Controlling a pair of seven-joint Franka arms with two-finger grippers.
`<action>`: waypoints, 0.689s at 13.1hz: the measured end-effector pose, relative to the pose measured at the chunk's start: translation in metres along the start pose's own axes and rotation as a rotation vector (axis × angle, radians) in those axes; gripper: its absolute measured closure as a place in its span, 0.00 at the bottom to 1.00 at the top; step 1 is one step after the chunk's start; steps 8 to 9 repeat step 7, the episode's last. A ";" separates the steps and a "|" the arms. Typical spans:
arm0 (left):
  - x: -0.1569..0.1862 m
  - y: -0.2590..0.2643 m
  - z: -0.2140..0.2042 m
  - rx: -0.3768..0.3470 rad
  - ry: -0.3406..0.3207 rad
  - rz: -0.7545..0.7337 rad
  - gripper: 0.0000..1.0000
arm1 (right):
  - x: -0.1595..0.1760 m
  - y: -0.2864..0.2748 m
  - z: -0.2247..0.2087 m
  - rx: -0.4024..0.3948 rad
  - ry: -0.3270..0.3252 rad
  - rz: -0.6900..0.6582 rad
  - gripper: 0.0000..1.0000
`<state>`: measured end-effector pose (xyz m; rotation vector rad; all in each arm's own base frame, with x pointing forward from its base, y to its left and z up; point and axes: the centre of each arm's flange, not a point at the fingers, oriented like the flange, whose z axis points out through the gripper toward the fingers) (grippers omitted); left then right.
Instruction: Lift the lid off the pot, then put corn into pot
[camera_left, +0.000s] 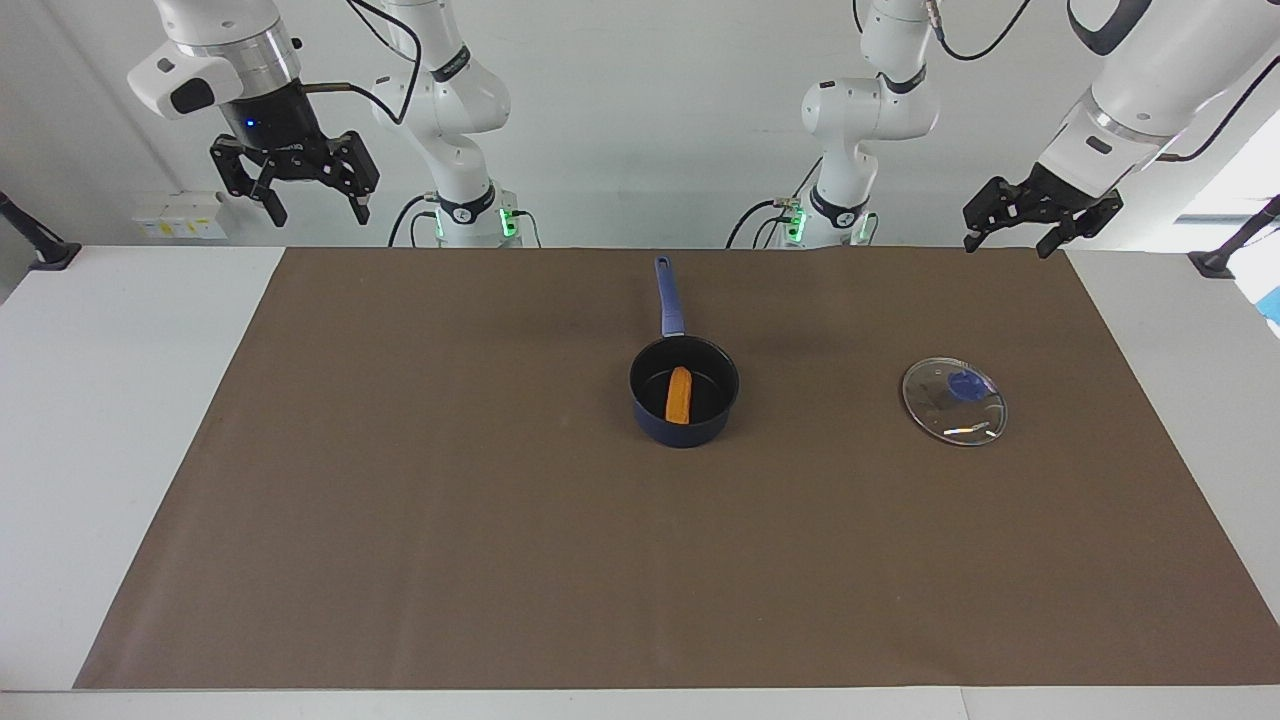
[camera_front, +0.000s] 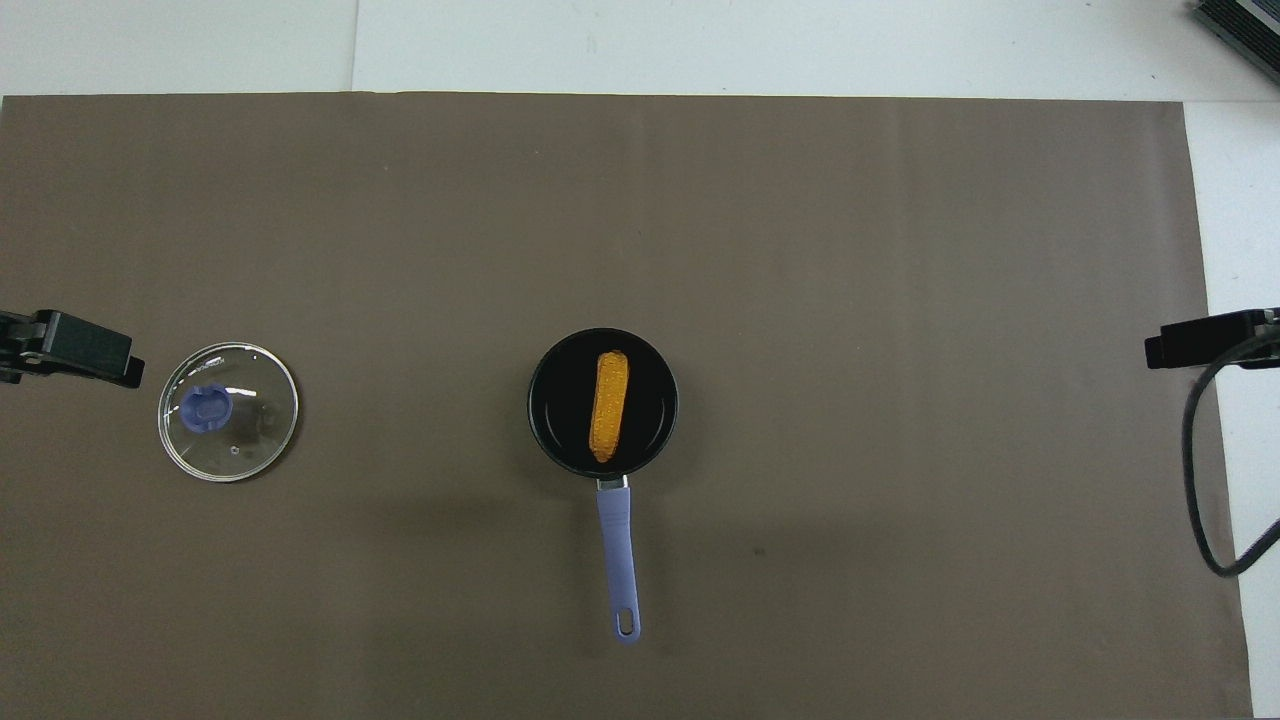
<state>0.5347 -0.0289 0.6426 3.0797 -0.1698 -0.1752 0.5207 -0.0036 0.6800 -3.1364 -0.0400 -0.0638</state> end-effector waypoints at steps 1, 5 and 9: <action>0.000 0.000 0.000 0.000 0.000 0.000 0.00 | 0.000 0.000 0.001 0.000 -0.002 0.000 0.00; 0.000 0.000 0.000 0.000 0.000 0.001 0.00 | -0.001 0.000 0.002 0.000 -0.005 0.000 0.00; 0.000 0.001 0.000 0.000 0.000 0.001 0.00 | -0.001 0.000 0.002 0.000 -0.006 0.000 0.00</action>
